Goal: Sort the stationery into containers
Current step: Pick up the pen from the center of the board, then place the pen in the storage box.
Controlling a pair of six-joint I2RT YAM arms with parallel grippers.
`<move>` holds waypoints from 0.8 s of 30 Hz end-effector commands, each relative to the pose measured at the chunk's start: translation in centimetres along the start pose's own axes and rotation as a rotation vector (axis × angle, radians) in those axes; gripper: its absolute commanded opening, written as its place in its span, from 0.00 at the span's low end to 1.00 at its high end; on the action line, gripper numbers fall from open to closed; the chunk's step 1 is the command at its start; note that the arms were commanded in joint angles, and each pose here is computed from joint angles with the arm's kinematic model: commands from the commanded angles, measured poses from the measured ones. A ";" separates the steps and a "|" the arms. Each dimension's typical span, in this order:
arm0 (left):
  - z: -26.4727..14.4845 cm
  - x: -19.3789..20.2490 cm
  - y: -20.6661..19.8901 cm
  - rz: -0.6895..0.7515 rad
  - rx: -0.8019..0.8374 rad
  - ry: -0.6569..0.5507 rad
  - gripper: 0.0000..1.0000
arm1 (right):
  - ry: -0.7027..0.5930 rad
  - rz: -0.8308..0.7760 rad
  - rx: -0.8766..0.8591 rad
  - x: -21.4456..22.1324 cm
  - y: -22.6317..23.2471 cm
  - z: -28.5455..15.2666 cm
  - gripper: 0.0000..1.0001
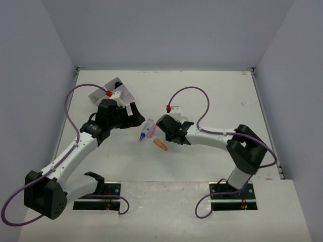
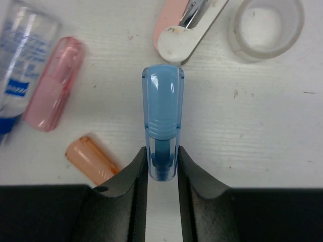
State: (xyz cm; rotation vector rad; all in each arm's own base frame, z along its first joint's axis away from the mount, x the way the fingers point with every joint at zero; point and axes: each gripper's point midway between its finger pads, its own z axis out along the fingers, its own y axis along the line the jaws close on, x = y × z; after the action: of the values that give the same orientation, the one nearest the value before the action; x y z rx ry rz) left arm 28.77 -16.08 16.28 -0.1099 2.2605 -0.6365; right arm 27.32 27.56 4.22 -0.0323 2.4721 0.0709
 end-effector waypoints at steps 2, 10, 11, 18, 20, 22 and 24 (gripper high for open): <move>-1.3 -1.1 -10.1 0.014 0.552 0.042 1.00 | -0.420 -0.257 -0.397 -5.0 5.2 -9.9 0.00; -2.8 1.0 -15.4 0.023 0.821 0.159 0.87 | -0.609 -0.329 -0.677 -5.4 6.1 -17.0 0.00; -2.8 1.2 -15.6 0.026 0.827 0.166 0.83 | -0.623 -0.324 -0.685 -5.6 6.0 -17.6 0.00; -2.5 2.2 -15.9 0.028 0.822 0.194 0.23 | -0.678 -0.322 -0.692 -7.1 5.6 -19.7 0.00; -2.4 1.8 -16.1 0.033 0.815 0.182 0.02 | -0.681 -0.327 -0.689 -7.2 5.6 -19.7 0.00; -1.8 1.1 -15.6 0.033 0.749 0.158 0.00 | -0.683 -0.321 -0.673 -7.3 5.4 -19.5 0.14; -0.6 -0.4 -14.3 0.039 0.607 0.101 0.00 | -0.674 -0.305 -0.650 -7.2 5.0 -19.0 0.66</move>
State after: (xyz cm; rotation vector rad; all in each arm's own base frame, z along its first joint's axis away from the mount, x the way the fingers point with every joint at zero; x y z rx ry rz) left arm 24.05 -29.13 22.99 0.3388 2.0499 -1.4983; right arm 20.52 31.45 21.64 -0.6099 1.7202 0.6295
